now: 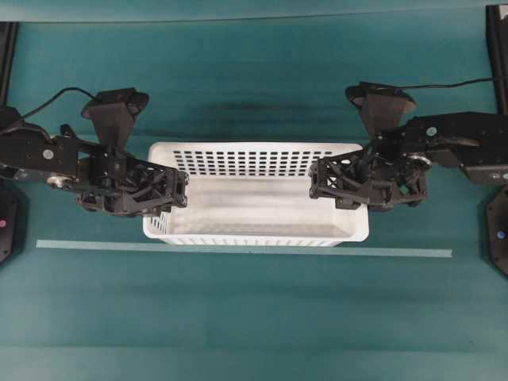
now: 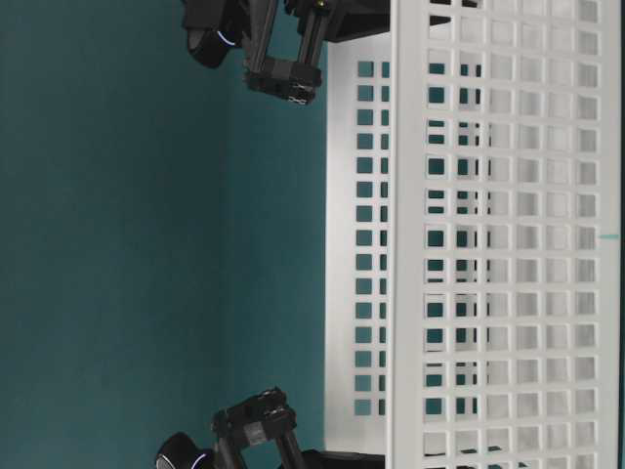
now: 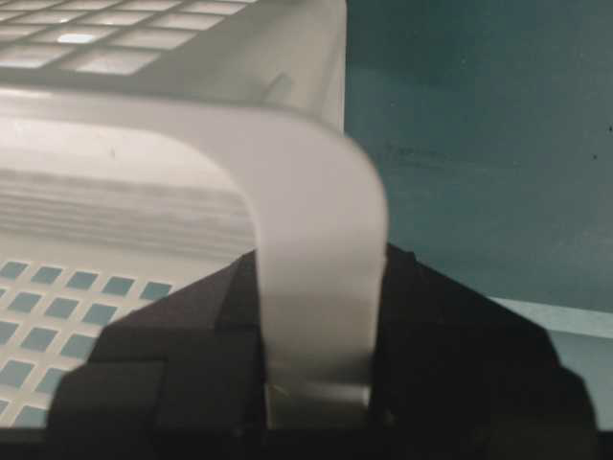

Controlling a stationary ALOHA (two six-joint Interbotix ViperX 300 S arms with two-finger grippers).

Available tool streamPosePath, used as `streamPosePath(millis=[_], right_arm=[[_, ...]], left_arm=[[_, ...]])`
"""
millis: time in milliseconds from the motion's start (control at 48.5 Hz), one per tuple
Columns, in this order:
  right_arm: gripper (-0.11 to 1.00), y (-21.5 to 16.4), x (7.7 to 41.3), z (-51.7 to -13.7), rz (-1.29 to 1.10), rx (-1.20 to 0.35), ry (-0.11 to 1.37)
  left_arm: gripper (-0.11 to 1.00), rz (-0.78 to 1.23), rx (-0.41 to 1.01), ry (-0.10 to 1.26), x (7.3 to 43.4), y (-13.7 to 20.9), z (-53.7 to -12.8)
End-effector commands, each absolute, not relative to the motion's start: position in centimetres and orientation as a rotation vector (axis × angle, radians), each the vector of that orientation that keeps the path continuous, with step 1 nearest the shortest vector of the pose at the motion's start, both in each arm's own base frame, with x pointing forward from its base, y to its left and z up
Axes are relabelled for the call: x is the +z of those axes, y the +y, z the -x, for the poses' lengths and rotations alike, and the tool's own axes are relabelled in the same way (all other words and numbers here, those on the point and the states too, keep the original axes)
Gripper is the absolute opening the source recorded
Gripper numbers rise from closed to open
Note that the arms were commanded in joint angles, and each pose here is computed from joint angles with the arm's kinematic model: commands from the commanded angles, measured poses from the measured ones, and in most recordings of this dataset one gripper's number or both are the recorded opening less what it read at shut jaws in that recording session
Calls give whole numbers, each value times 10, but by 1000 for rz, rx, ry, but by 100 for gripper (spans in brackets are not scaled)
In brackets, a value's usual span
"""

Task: Lift the white basket with both hands.
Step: 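Close both grippers on the basket's end rims, then lift the white basket upward with both grippers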

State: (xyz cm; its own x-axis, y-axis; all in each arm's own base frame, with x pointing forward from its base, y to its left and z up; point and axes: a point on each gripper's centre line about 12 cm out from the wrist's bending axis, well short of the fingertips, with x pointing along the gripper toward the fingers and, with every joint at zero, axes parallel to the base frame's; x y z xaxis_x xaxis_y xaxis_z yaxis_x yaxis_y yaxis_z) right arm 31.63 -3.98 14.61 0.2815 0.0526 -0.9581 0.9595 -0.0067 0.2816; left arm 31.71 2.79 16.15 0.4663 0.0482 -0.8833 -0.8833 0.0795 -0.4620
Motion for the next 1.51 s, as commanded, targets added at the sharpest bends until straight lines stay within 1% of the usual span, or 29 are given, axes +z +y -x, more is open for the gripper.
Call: streamPosePath(millis=[0,454,825,887,990,1196,1320,1381,1485], right_arm=[[19,-40,140,-319,-1369,-981,1044],[19,-42,141,-323,-1380,-963,1005],[19,-39,143,-324,-1371,-952,1013],[19,-36,147,-323,-1367,-943,1019],[19,-33,163,-323,-1370,-921,1009],[19,-34,216,-318,-1383,-893,998],[19,-33,245,-316,-1408,-873,983],[19,-32,259,-316,-1420,-850,971],[19,-31,283,-316,-1428,-809,935]], left_arm=[[5,1300,834,836,159,28,-320],[5,1299,834,837,158,28,-320],[5,1298,819,826,164,28,-322],[5,1301,801,808,172,28,-324],[5,1311,771,768,190,29,-325],[5,1316,738,731,233,28,-320],[5,1322,723,709,268,27,-313],[5,1329,703,681,292,27,-309],[4,1336,682,649,321,28,-302]])
